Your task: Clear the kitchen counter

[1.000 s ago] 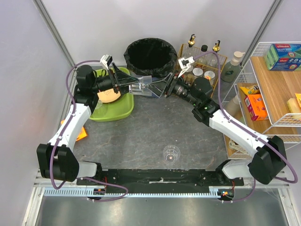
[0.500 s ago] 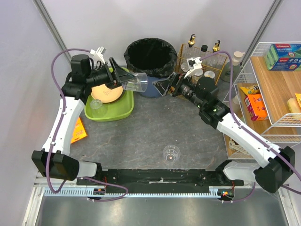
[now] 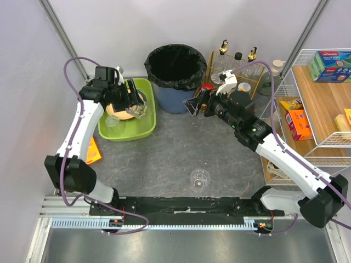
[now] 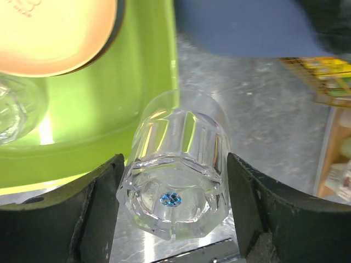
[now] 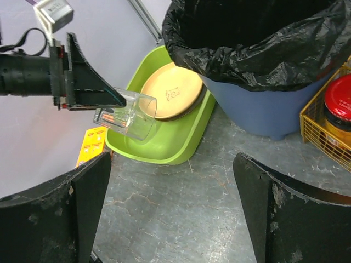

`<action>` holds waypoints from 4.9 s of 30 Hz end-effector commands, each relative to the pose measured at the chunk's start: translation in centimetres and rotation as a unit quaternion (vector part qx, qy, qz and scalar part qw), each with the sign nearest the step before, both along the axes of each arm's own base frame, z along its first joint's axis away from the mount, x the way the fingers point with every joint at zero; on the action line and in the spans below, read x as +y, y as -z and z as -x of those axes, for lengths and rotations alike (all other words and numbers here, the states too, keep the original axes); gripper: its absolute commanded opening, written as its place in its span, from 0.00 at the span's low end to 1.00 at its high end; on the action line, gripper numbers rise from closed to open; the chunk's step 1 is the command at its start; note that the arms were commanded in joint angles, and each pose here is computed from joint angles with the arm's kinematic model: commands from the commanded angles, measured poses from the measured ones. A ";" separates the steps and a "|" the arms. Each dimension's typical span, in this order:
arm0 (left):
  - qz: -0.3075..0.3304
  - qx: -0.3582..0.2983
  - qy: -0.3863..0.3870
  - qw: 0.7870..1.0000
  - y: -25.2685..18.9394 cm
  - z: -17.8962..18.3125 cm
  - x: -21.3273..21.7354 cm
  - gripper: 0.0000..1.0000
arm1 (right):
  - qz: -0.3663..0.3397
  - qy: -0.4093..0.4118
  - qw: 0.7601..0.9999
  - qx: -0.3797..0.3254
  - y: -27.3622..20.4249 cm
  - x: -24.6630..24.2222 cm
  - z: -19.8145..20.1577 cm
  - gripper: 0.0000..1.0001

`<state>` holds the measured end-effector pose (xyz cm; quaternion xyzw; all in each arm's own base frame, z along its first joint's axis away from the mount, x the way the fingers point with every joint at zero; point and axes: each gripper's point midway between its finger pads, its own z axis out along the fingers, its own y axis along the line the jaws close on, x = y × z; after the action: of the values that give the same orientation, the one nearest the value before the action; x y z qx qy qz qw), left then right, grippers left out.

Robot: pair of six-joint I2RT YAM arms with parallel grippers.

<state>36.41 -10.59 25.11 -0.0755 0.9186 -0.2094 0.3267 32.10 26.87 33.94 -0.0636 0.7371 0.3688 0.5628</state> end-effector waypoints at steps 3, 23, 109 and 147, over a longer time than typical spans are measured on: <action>-0.108 0.036 -0.029 0.993 3.9 -2.2 3.5 0.04 | 0.018 0.029 0.999 -0.004 0.1 -1.8 0.4 0.98; -0.196 0.138 -0.048 0.970 12.9 -3.1 5.8 0.22 | 0.035 0.022 0.999 0.021 2.5 -1.8 0.9 0.98; -0.002 -0.042 0.105 0.994 -1.9 -0.6 -5.0 0.89 | 0.419 -0.218 0.872 0.126 21.9 0.5 20.6 0.65; 0.182 -0.149 0.185 0.954 -13.6 2.7 -10.2 0.89 | 0.163 -0.146 0.975 0.028 4.5 6.8 8.6 0.00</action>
<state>35.35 -18.62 31.58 0.0411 0.8686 -0.3500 0.3484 21.64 30.87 20.13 -0.2718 0.8574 0.2039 0.3866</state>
